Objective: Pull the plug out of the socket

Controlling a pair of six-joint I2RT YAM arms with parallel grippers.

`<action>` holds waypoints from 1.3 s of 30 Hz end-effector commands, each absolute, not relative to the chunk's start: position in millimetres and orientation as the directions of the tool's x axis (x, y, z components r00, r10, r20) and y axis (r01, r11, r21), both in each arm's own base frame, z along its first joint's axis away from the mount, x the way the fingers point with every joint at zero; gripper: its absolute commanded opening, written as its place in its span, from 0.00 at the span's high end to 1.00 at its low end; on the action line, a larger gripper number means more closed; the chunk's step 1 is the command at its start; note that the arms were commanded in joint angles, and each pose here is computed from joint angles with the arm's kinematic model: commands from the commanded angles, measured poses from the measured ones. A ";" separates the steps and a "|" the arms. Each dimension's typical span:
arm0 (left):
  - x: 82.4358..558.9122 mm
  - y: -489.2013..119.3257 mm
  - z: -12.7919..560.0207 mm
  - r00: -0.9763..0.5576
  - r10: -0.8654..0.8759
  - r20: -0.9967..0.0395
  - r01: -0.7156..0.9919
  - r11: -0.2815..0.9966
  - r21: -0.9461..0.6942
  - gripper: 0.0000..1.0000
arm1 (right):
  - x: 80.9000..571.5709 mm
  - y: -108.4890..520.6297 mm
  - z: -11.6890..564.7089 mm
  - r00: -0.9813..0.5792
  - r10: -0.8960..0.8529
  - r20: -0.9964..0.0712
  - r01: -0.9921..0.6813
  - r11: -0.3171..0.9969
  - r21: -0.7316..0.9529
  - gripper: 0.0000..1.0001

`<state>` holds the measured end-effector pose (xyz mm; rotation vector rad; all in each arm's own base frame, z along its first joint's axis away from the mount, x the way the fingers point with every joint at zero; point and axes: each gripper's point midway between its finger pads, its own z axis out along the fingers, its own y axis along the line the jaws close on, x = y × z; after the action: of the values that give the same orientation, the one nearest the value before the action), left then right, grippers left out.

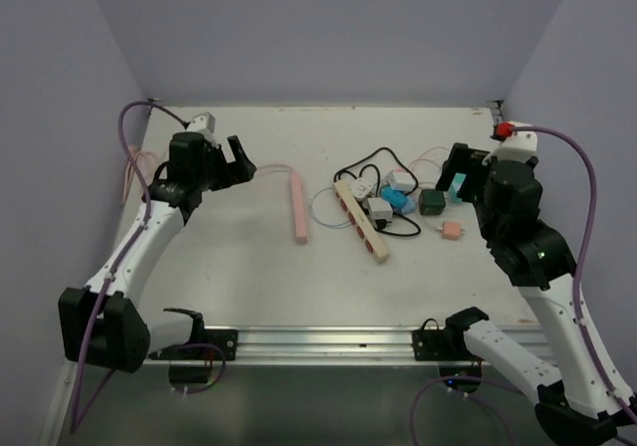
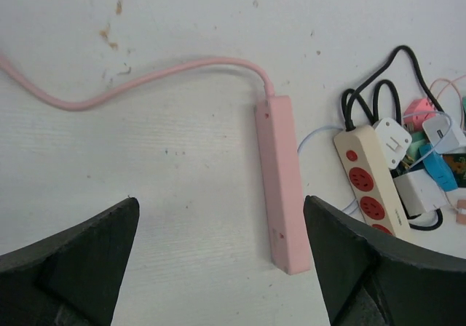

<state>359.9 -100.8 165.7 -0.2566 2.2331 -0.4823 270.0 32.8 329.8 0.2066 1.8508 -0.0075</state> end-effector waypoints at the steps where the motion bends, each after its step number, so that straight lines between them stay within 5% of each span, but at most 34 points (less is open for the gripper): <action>1: 353.7 -66.9 238.3 -0.502 -0.262 -0.824 -0.036 0.958 -0.283 0.01 | 252.5 4.0 378.3 -0.142 0.098 -0.985 0.220 0.973 0.066 0.01; 11: 303.2 -3.4 412.1 -0.135 -0.220 -0.966 -0.193 0.962 -0.192 0.00 | 203.4 -37.4 448.8 0.099 0.072 -0.992 0.299 0.949 0.099 0.01; 17: 266.1 28.1 468.0 0.013 -0.208 -0.978 -0.312 0.928 -0.201 0.00 | 187.9 -51.5 461.9 0.156 0.041 -0.987 0.336 0.937 0.092 0.01; 39: 257.2 29.5 473.6 0.045 -0.193 -0.980 -0.326 0.925 -0.197 0.00 | 195.5 -39.6 455.7 0.166 0.093 -0.982 0.283 0.949 0.138 0.01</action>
<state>256.9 28.4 476.2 -0.4289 1.5303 0.0839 188.0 -46.5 450.8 0.3112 1.4270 -0.1828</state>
